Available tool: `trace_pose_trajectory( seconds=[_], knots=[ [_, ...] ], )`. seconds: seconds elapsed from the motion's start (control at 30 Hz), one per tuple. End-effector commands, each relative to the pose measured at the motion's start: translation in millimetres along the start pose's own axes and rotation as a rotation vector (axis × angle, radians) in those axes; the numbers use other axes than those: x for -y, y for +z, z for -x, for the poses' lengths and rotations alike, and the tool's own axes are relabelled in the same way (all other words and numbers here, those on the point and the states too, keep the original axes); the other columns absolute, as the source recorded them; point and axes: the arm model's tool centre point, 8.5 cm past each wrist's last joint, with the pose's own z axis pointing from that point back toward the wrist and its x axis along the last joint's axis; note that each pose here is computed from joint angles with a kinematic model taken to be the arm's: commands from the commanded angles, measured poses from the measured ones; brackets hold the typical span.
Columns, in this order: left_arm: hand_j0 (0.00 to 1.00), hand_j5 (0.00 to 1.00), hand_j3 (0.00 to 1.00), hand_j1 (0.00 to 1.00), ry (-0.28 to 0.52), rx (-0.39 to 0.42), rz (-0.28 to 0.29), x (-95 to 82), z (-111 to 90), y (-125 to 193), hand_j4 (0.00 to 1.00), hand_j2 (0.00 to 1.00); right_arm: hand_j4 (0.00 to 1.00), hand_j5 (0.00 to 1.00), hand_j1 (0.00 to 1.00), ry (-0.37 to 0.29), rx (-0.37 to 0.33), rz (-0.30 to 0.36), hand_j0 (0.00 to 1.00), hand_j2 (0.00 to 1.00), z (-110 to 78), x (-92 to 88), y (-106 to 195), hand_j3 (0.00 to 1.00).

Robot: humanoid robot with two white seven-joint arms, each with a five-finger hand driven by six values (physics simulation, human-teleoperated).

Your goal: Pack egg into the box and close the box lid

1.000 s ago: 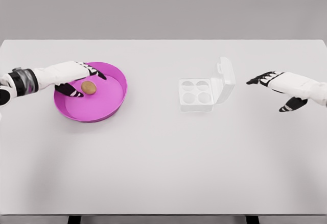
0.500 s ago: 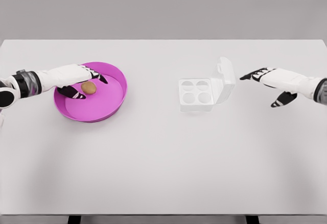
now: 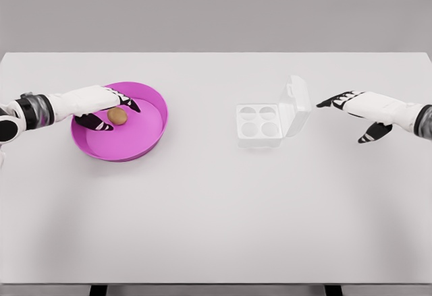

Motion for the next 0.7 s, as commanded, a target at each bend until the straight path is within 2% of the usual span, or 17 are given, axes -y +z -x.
trace_pose_trajectory(
  seconds=[0.0, 0.1, 0.17, 0.67],
  knots=[
    [0.72, 0.72, 0.72, 0.72, 0.005, 0.0, -0.004, -0.6, 0.3, 0.4, 0.72, 0.72, 1.0, 1.0, 1.0, -0.004, 0.006, 0.005, 1.0, 1.0, -2.0, 0.5, -1.1, 1.0],
    [0.65, 0.65, 0.65, 0.65, 0.008, 0.0, -0.004, 0.1, 0.6, 1.0, 0.65, 0.65, 1.0, 1.0, 1.0, 0.004, -0.003, 0.003, 1.0, 1.0, 0.9, 2.1, 3.4, 1.0],
    [0.63, 0.63, 0.63, 0.63, 0.008, 0.0, -0.005, -0.4, 0.7, 1.5, 0.63, 0.63, 1.0, 1.0, 1.0, 0.003, -0.006, 0.003, 1.0, 1.0, 1.8, 2.2, 4.3, 1.0],
    [0.61, 0.61, 0.61, 0.61, 0.008, 0.0, -0.002, 0.8, 0.9, 1.8, 0.61, 0.61, 1.0, 1.0, 1.0, 0.007, -0.014, 0.002, 1.0, 1.0, 4.5, 3.8, 7.9, 1.0]
  ],
)
